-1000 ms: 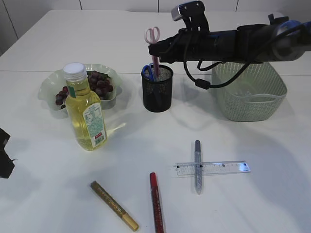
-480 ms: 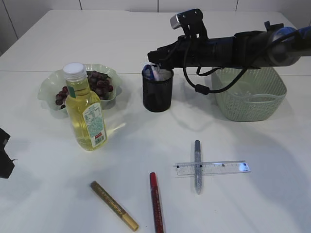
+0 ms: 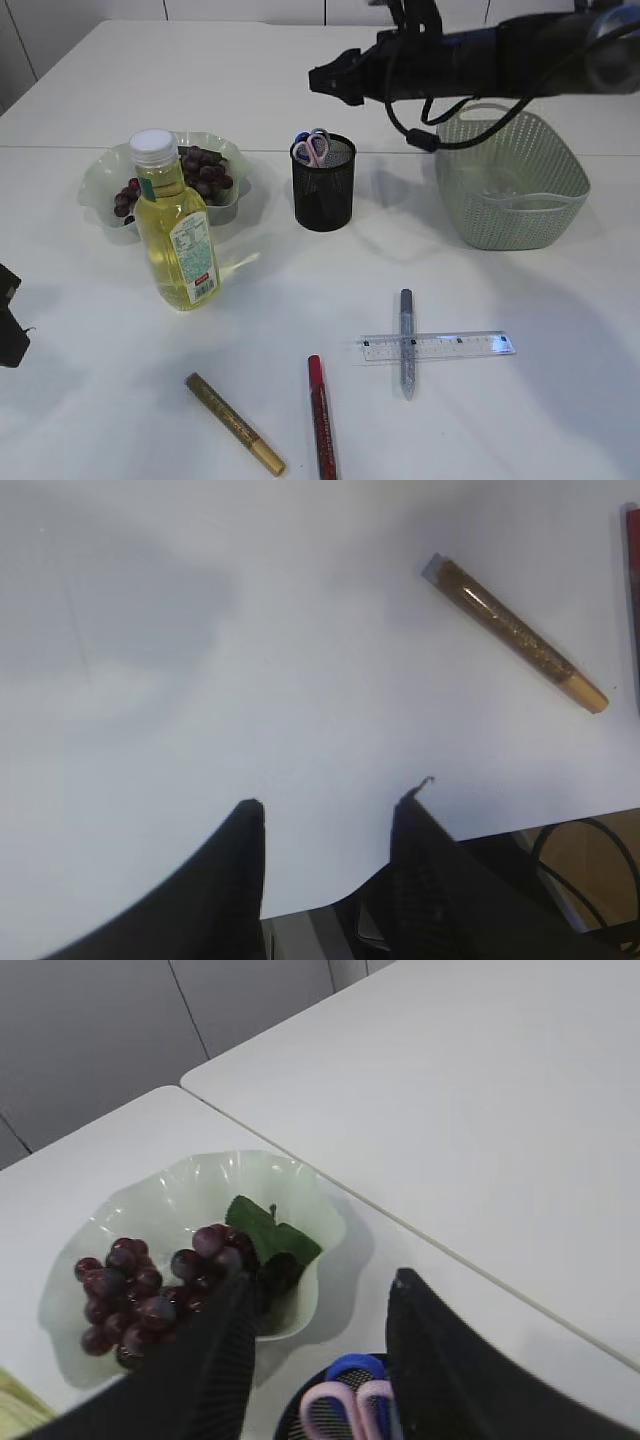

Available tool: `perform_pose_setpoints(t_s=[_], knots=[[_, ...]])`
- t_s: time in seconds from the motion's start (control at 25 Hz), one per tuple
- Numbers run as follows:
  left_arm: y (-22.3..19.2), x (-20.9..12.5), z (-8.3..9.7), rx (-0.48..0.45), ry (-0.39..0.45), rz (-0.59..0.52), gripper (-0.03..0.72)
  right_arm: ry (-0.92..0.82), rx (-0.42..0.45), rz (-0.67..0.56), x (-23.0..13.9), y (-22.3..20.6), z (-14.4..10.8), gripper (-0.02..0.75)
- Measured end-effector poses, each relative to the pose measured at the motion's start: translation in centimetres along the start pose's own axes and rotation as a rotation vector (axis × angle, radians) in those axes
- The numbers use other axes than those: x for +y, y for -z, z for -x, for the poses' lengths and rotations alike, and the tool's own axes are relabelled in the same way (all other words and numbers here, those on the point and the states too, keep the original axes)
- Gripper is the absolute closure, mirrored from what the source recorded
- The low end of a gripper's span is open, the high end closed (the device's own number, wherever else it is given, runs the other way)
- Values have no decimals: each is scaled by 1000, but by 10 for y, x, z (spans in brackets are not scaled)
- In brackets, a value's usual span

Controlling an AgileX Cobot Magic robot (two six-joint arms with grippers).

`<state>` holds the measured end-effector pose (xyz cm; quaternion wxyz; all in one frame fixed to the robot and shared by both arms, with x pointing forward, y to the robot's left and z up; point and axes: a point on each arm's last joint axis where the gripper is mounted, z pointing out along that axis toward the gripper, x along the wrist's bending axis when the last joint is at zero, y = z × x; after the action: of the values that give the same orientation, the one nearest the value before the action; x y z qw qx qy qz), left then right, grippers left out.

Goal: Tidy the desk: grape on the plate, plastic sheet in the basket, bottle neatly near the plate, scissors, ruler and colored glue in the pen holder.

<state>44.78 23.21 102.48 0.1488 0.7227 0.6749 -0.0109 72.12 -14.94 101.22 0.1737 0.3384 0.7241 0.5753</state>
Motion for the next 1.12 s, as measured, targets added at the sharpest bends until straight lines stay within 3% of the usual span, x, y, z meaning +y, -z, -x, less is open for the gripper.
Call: perform_pose_setpoints(t_s=[0.2,0.56,0.76,1.12], knots=[[0,0,0,0,0,0,380,-64,-24,-150,32,33,-19,382],[0,0,0,0,0,0,380,-200,-164,-382,69,96,-46,382],[0,0,0,0,0,0,380,-237,-241,-544,68,116,-57,382],[0,0,0,0,0,0,380,-224,-290,-783,56,116,-91,382]])
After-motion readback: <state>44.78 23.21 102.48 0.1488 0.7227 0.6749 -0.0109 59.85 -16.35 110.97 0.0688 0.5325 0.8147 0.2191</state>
